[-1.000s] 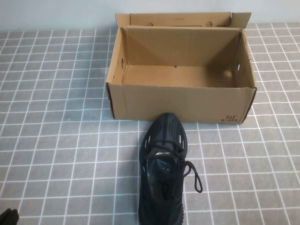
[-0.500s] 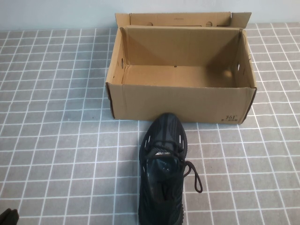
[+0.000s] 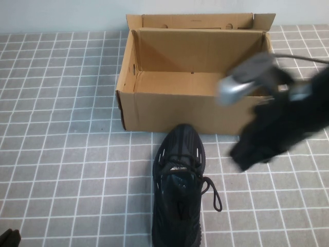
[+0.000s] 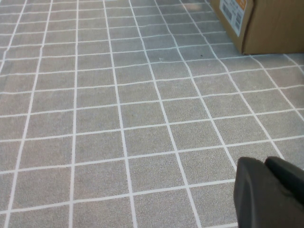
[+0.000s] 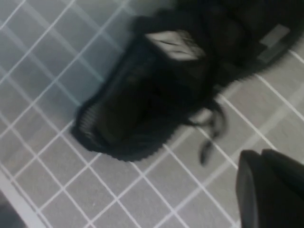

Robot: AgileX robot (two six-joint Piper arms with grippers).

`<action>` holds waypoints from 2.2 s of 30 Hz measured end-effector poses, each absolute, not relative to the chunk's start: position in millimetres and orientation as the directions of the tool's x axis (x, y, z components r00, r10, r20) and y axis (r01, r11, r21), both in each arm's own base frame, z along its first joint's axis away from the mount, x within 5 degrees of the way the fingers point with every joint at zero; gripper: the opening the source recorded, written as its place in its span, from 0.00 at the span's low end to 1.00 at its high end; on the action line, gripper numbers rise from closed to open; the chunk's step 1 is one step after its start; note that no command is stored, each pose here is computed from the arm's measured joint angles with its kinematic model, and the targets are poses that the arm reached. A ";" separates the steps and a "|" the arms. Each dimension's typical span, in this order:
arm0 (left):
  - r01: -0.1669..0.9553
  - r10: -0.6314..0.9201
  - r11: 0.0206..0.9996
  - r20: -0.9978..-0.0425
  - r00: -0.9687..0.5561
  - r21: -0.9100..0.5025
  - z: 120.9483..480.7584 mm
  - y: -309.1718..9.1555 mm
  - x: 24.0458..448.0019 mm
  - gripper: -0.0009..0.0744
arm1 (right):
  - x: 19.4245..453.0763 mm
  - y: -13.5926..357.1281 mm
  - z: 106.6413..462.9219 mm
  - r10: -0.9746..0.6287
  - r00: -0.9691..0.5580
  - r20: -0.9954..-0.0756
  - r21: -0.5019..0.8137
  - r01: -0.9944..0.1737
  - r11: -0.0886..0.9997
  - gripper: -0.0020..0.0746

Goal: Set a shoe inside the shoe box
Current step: Pick up the shoe from the table

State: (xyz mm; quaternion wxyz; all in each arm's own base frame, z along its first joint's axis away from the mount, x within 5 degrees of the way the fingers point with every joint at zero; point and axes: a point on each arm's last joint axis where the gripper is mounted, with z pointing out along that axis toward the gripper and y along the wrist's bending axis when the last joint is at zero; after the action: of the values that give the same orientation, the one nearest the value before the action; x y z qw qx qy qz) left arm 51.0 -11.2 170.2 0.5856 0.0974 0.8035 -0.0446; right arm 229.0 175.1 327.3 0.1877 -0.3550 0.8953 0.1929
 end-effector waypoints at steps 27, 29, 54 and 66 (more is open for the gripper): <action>0.209 0.104 0.977 -0.950 -0.295 0.042 170.2 -11.2 51.0 0.01 | 285.7 273.4 254.5 -0.925 -0.204 -0.320 -0.087 -0.966 0.243 0.54; 0.209 0.104 0.977 -0.950 -0.295 0.042 170.2 -11.2 51.0 0.01 | 285.9 274.2 254.8 -0.921 -0.206 -0.329 -0.086 -0.965 0.246 0.52; 0.209 0.104 0.977 -0.950 -0.295 0.042 170.2 -11.2 51.0 0.01 | 278.0 276.6 270.7 -0.883 -0.257 -0.392 -0.037 -0.955 0.294 0.02; 0.209 0.104 0.977 -0.950 -0.295 0.042 170.2 -11.2 51.0 0.01 | 235.3 238.6 409.6 -0.820 -0.189 -0.540 -0.126 -0.945 0.301 0.02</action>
State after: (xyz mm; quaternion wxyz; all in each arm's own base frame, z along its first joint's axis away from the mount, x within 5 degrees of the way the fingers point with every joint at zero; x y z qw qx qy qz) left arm 51.0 -11.2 170.2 0.5856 0.0974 0.8035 -0.0446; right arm 235.3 238.6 409.6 0.2644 -0.5792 0.7620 0.1182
